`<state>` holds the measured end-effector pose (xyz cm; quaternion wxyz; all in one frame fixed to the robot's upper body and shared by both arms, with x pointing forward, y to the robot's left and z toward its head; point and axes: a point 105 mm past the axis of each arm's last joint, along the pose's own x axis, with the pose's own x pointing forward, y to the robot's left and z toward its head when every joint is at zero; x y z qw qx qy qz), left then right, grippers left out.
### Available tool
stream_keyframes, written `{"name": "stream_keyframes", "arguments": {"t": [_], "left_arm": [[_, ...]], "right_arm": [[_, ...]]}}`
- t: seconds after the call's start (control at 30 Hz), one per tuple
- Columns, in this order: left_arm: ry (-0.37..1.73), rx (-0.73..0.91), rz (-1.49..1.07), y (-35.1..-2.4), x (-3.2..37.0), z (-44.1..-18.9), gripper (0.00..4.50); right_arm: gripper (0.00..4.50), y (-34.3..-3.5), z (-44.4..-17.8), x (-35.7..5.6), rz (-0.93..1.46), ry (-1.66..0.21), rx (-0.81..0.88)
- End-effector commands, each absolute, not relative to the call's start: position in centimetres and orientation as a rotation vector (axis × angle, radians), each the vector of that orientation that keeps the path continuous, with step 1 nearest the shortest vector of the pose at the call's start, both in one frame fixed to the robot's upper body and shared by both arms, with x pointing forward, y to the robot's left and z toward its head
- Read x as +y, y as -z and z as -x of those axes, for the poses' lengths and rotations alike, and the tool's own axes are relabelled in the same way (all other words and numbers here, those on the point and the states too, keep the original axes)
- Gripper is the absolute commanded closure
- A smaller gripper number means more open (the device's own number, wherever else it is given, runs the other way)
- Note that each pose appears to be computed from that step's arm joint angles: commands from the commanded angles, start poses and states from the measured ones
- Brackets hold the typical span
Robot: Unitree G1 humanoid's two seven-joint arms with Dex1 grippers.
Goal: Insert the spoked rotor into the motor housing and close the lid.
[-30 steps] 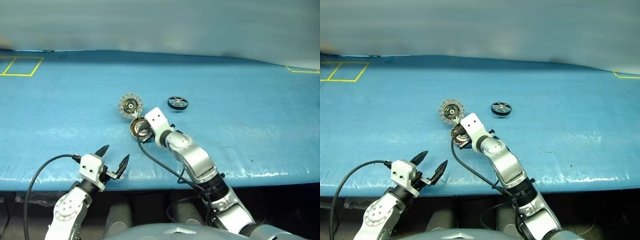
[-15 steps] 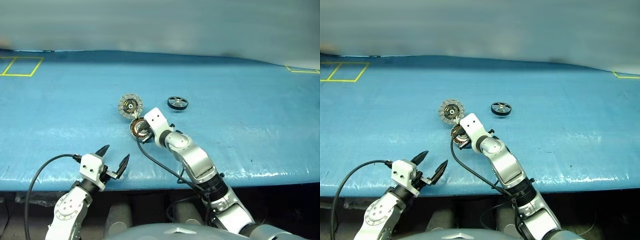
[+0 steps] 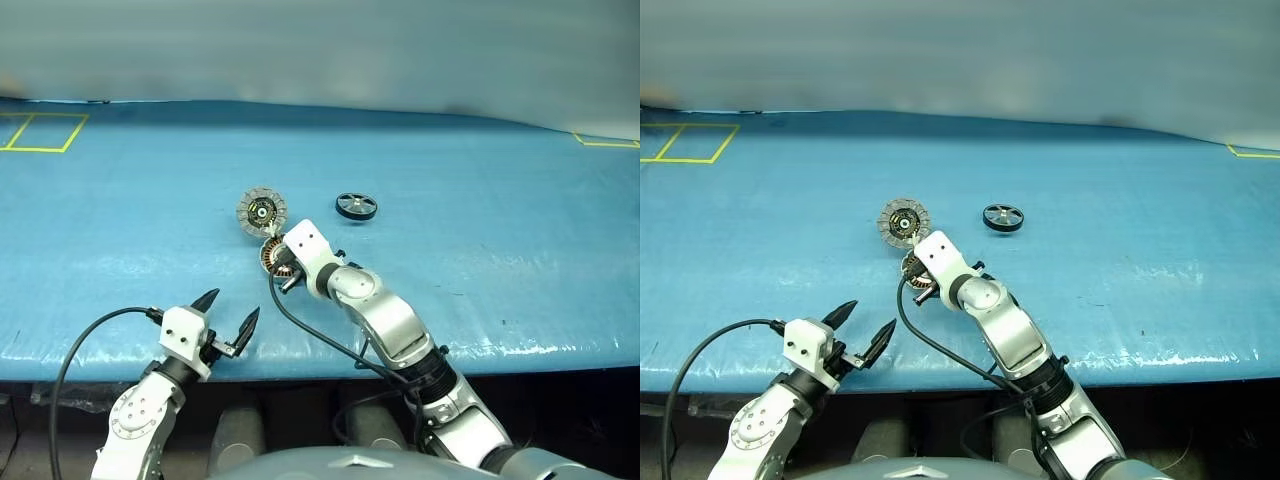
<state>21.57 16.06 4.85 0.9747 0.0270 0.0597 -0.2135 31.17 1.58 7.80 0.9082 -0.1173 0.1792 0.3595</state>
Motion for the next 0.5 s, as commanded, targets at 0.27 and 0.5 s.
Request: {"name": "stream_keyframes", "arguments": {"t": [0.27,0.5], "left_arm": [[0.449,0.097,-0.053,-5.3,15.8,-21.8,0.0],[0.465,0.089,-0.054,-5.3,15.6,-22.0,0.0]], "right_arm": [[4.49,-14.2,-34.0,-1.7,0.172,-0.751,0.238],[2.97,-13.5,-39.4,-5.8,0.241,-0.587,0.303]]}}
